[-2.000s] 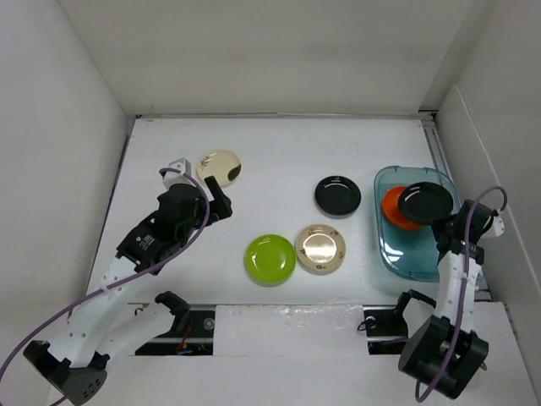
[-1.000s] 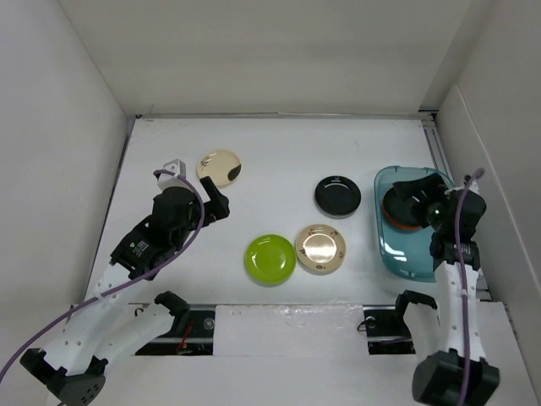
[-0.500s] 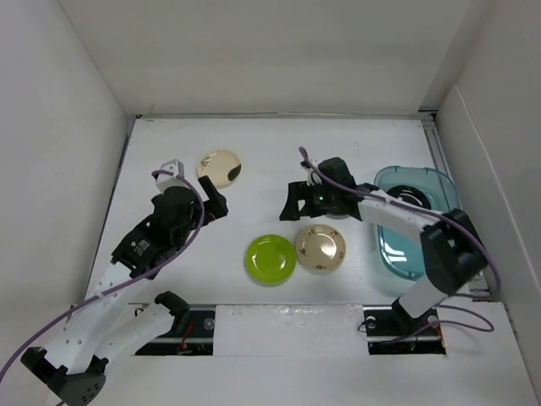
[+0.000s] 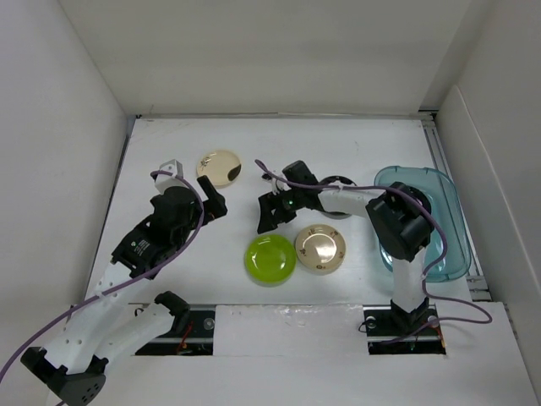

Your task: Place the plates into the plastic bin on the countertop

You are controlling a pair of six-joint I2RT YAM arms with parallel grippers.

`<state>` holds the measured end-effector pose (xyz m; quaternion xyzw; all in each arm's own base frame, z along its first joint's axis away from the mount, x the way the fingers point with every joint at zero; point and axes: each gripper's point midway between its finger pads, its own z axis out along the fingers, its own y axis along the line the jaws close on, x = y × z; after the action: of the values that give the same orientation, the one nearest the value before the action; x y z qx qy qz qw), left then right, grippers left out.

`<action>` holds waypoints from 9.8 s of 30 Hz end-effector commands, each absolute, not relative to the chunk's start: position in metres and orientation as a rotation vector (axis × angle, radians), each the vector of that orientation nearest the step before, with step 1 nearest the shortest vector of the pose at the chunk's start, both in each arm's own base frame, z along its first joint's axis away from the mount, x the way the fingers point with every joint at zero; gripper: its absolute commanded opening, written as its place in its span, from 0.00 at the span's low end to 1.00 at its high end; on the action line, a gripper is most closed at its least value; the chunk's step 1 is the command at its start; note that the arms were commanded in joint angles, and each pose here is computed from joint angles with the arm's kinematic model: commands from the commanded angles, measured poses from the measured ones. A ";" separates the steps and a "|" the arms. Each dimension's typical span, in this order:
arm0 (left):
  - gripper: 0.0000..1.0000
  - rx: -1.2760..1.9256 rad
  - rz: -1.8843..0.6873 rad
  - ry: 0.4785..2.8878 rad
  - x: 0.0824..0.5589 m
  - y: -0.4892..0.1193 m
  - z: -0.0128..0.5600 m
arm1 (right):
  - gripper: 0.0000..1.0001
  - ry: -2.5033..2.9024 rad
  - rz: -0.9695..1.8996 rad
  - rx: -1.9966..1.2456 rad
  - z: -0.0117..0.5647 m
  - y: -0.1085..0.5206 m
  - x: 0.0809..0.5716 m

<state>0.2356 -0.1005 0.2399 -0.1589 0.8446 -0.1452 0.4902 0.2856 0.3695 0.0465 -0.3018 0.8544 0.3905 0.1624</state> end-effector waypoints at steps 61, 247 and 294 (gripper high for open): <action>1.00 -0.550 -0.290 1.957 0.231 -0.072 0.255 | 0.00 2.343 1.101 -0.042 0.134 0.295 0.350; 1.00 0.086 -0.839 2.292 0.276 -0.347 0.142 | 0.00 1.558 0.231 1.453 0.129 -0.103 0.277; 0.00 0.072 -0.583 2.338 0.256 -0.309 0.148 | 0.99 1.668 1.072 0.161 0.282 0.087 0.247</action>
<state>0.2491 -0.3230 0.0940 0.0286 0.9235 -0.2254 0.3091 0.2604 0.0548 0.2566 0.1902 0.7250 0.4030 0.5251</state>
